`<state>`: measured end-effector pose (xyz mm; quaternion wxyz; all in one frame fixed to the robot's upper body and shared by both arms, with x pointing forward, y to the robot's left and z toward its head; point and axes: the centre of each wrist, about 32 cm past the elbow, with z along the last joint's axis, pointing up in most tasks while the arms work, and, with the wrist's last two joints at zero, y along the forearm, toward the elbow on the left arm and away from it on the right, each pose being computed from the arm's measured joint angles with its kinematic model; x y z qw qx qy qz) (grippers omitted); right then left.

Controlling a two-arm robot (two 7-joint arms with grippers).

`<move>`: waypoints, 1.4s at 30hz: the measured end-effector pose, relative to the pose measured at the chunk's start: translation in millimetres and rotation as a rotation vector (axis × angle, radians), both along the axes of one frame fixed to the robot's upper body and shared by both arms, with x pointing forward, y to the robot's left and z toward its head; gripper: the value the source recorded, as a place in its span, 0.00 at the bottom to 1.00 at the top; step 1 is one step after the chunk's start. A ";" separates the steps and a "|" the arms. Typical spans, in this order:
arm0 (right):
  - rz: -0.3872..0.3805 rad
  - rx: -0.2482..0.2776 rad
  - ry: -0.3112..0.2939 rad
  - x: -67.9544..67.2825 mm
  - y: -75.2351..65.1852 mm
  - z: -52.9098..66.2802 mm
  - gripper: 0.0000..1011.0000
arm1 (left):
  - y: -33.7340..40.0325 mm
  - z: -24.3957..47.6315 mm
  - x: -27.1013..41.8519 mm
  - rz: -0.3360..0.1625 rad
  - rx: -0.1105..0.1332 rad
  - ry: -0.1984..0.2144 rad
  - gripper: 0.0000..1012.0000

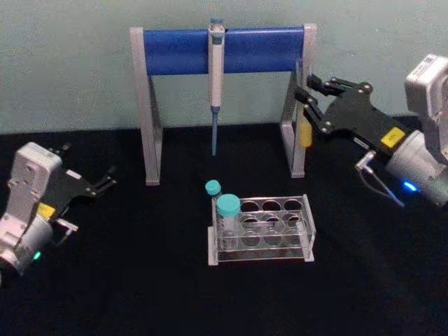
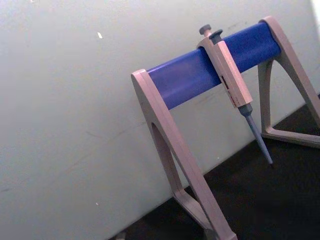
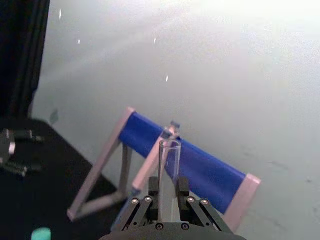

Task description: Pick up the test tube from the test tube rack, shake it, then place it back into the test tube rack.

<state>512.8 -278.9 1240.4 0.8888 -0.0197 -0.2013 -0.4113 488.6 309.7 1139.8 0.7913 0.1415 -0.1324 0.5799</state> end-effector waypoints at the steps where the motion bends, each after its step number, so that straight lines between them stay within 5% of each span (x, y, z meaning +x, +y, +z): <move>1: 0.004 0.031 0.004 2.1 3.1 -1.7 0.22 | 0.0 0.0 0.0 0.000 0.000 0.000 0.99; 6: 0.058 0.120 0.047 7.7 8.8 -4.4 0.22 | 0.0 0.0 0.0 0.000 0.000 0.000 0.99; 15: 0.247 0.265 0.231 11.3 -1.2 -6.0 0.22 | 0.0 0.0 0.0 0.000 0.000 0.000 0.99; 19: 0.282 0.258 0.274 9.7 -10.2 -5.2 0.22 | 0.0 0.0 0.0 0.000 0.000 0.000 0.99; 22: 0.298 0.205 0.296 6.1 -21.5 -2.5 0.22 | 0.0 0.0 0.0 0.000 0.000 0.000 0.99; 32: 0.199 0.074 0.221 -1.4 -38.9 4.7 0.22 | 0.0 0.0 0.0 0.000 0.000 0.000 0.99; 42: 0.031 0.153 0.088 2.9 -18.6 -3.8 0.22 | 0.0 0.0 0.0 0.000 0.000 0.000 0.99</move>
